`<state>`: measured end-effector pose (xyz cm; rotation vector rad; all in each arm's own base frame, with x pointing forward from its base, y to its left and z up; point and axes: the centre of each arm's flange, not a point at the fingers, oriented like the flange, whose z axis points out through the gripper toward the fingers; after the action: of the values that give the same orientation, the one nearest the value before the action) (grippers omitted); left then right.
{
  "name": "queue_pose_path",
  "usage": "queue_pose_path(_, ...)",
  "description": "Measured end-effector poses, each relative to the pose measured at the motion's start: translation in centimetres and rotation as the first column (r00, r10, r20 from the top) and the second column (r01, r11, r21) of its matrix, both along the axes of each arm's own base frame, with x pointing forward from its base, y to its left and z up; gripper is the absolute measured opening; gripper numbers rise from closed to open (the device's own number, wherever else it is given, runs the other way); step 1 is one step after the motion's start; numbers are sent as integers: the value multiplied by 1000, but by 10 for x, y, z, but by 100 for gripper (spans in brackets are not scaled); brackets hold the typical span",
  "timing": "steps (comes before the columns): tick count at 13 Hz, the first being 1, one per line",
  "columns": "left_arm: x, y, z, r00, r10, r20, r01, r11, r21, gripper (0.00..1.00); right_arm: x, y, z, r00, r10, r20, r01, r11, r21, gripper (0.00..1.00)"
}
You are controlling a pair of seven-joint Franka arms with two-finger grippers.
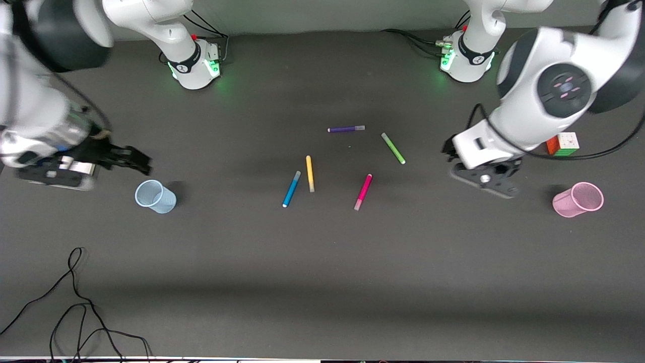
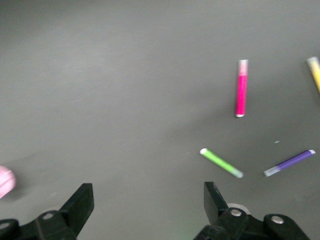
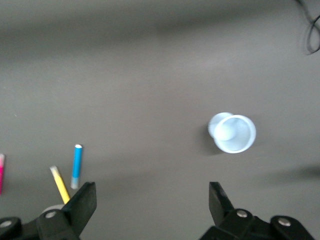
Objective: Place pink and blue markers in matching cups
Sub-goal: 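Grasp the blue marker with the right gripper while the left gripper grasps pink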
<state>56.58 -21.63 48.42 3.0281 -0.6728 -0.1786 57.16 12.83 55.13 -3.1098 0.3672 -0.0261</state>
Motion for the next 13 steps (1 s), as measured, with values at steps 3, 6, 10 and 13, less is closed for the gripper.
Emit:
queue_pose_path(3, 6, -42, -43, 999, -36, 2, 36, 998, -44, 98, 2, 48, -35, 998, -69, 2, 69, 998, -1, 100)
queue_pose_path(6, 6, -73, -79, 999, -54, 4, 54, 997, -49, 94, 6, 80, -61, 992, -126, 9, 126, 992, 1, 100)
queue_pose_path(10, 2, -97, -130, 999, -30, 35, 32, 998, -58, 88, -3, 143, -87, 973, -229, 30, 228, 973, 18, 100)
queue_pose_path(13, -12, -126, -161, 999, -6, 43, 9, 998, -59, 83, -20, 194, -105, 954, -297, 34, 296, 955, 31, 100)
